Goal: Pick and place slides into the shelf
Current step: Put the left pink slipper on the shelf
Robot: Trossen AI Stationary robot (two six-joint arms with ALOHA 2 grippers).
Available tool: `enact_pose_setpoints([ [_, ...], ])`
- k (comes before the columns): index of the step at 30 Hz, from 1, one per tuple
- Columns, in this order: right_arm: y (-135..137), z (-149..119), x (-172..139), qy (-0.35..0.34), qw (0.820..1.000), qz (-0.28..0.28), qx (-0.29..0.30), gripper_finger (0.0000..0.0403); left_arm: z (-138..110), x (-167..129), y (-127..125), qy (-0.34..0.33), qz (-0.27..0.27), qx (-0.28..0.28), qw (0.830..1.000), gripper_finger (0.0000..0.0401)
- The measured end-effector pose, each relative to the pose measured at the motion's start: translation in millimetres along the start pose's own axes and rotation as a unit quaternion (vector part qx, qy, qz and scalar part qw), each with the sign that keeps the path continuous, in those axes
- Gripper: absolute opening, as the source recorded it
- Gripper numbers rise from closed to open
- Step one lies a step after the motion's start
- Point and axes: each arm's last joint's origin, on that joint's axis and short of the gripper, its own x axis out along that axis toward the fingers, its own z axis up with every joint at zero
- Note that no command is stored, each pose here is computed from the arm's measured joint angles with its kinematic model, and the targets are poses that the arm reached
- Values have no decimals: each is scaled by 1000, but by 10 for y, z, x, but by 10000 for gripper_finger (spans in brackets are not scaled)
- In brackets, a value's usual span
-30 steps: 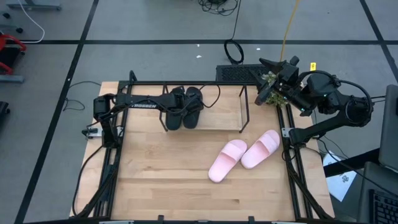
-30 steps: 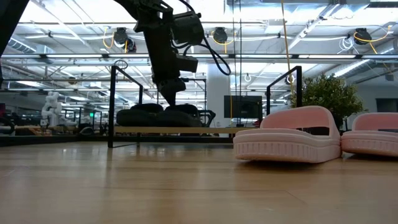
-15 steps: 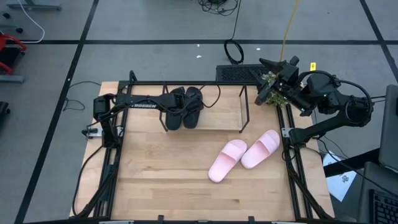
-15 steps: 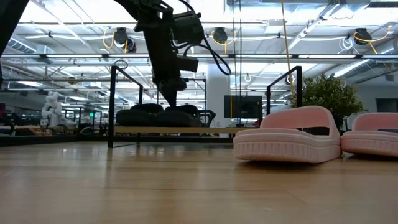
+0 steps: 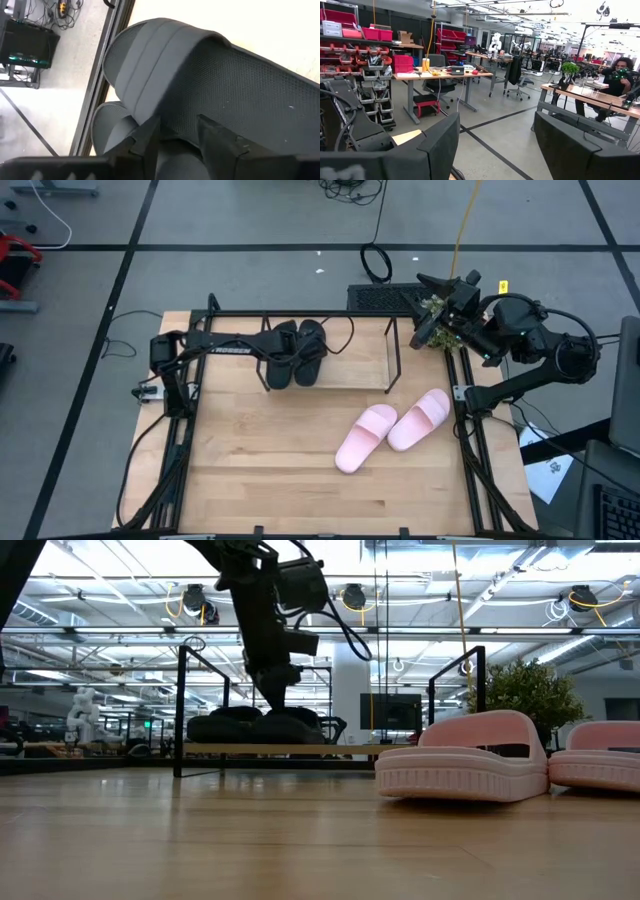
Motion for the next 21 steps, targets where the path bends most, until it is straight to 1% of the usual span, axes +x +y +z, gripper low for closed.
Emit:
enact_pose_setpoints([
  [4, 0, 0, 0, 0, 1000, 0, 0, 247, -3, -115, 44, -12, 2, -4, 1000, 151],
  [7, 0, 0, 0, 0, 1000, 0, 0, 247, 4, -282, 106, -31, 1, -15, 999, 157],
  [10, 0, 0, 0, 0, 1000, 0, 0, 247, 42, -537, 189, -68, -3, -28, 997, 159],
  [13, 6, -2, 2, 0, 1000, 5, 9, 247, 77, -889, 279, -114, -11, -40, 993, 159],
  [15, 45, -13, 16, 0, 999, 42, 24, 247, 82, -1149, 350, -147, -15, -44, 988, 159],
  [17, 115, -45, 35, 6, 994, 106, 33, 247, 36, -1394, 429, -169, -12, -43, 985, 159],
  [19, 203, -98, 63, 23, 985, 168, 38, 247, -25, -1633, 529, -200, 3, -54, 978, 159],
  [21, 288, -184, 80, 59, 973, 218, 40, 247, -136, -1805, 621, -211, 28, -62, 975, 159],
])
